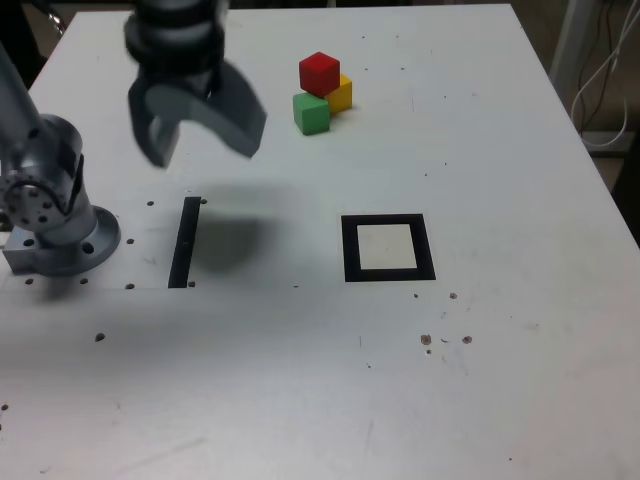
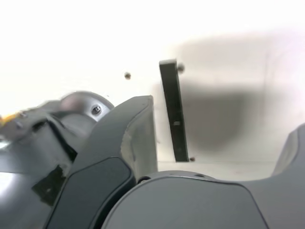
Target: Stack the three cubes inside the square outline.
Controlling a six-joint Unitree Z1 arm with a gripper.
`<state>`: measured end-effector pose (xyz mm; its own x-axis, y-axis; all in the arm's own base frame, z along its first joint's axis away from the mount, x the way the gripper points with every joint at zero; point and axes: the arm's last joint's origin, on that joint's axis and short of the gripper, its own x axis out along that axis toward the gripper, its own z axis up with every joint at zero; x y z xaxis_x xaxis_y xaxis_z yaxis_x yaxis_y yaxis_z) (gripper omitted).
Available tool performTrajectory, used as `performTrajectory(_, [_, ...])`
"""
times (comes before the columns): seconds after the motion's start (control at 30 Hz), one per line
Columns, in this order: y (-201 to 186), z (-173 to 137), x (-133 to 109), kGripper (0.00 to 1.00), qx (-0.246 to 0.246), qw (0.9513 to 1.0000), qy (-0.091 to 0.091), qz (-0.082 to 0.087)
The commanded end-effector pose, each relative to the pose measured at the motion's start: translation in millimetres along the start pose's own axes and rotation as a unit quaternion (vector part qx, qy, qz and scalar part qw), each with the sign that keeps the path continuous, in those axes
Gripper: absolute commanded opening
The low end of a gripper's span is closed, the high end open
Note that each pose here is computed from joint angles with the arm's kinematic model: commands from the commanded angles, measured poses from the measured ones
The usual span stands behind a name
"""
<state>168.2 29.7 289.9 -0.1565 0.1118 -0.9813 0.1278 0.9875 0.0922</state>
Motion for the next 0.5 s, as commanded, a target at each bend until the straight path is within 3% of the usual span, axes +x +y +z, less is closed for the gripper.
performTrajectory(0.0, [14, 7, -14, 0.97, 0.005, 1.0, -0.005, 0.006])
performTrajectory(0.27, [55, 32, -47, 0.97, 0.008, 0.9996, -0.012, 0.025])
performTrajectory(0.47, [91, 50, -59, 0.97, 0.0, 0.9997, -0.008, 0.022])
